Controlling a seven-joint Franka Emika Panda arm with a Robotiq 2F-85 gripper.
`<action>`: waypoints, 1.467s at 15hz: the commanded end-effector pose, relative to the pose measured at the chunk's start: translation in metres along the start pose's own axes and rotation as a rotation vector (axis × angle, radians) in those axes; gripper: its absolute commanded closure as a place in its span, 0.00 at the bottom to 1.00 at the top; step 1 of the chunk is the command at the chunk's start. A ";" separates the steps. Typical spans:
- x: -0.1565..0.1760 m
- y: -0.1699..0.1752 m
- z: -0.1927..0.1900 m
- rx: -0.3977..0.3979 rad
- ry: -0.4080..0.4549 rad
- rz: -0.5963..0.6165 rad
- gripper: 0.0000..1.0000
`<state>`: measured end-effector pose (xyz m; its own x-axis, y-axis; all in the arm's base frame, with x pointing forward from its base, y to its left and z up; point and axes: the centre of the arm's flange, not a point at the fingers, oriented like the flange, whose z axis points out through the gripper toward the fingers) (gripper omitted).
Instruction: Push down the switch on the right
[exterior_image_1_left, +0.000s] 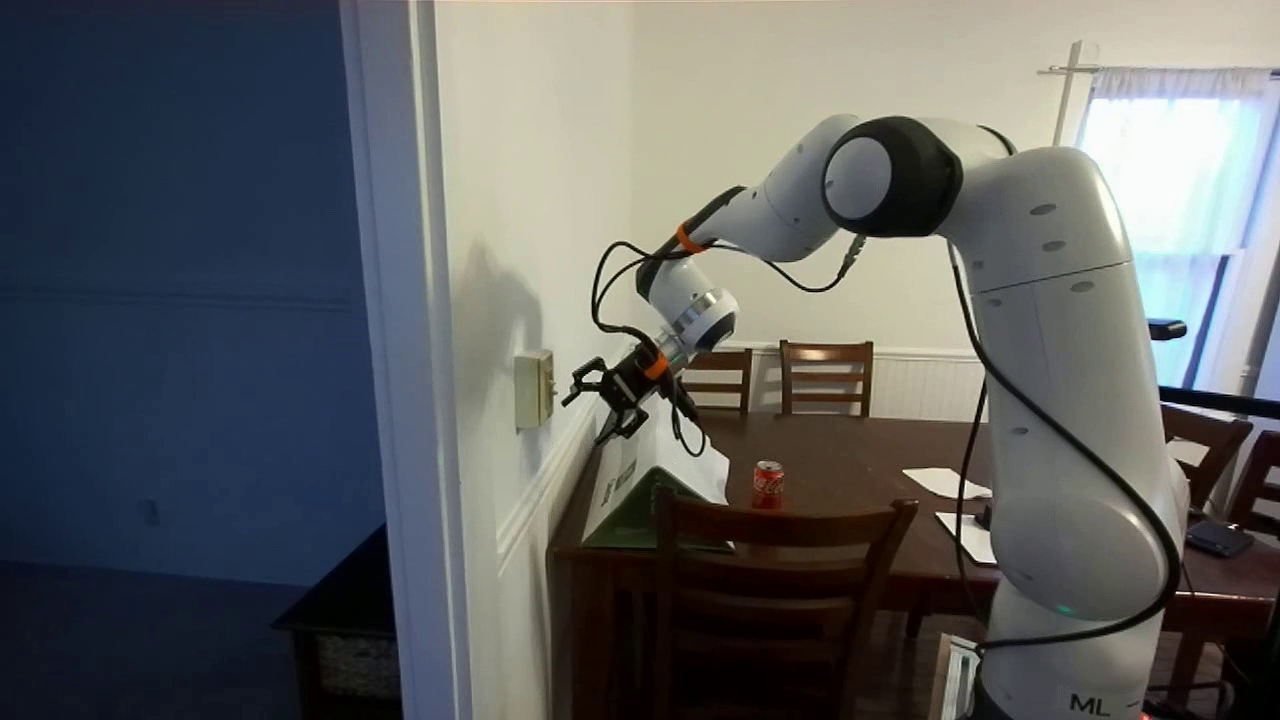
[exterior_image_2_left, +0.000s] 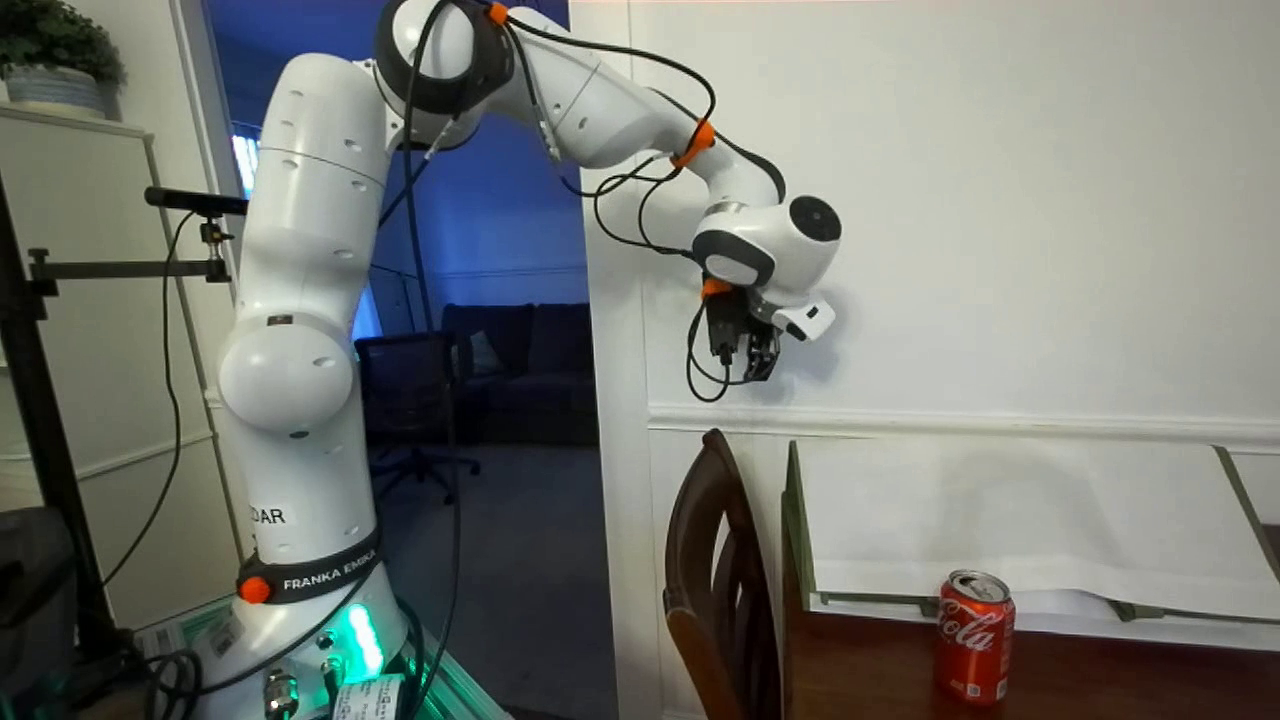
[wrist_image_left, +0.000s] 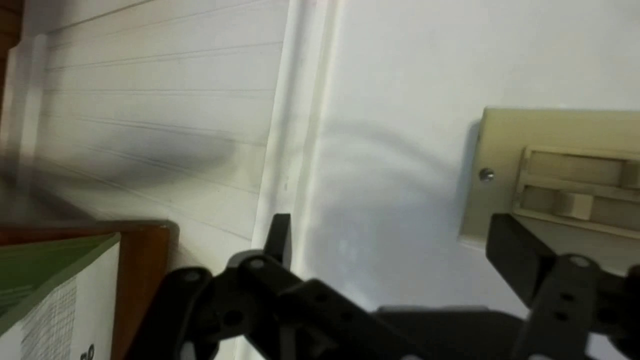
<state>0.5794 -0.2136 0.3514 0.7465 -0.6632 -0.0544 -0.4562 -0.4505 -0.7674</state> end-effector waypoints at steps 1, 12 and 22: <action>-0.016 -0.032 -0.048 -0.177 0.040 -0.103 0.00; -0.131 -0.119 -0.151 -0.590 0.115 -0.570 0.00; -0.197 -0.140 -0.177 -0.624 0.122 -0.757 0.00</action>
<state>0.4103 -0.1250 0.5826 0.9076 -0.1102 0.4050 -0.0777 -0.9923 -0.0961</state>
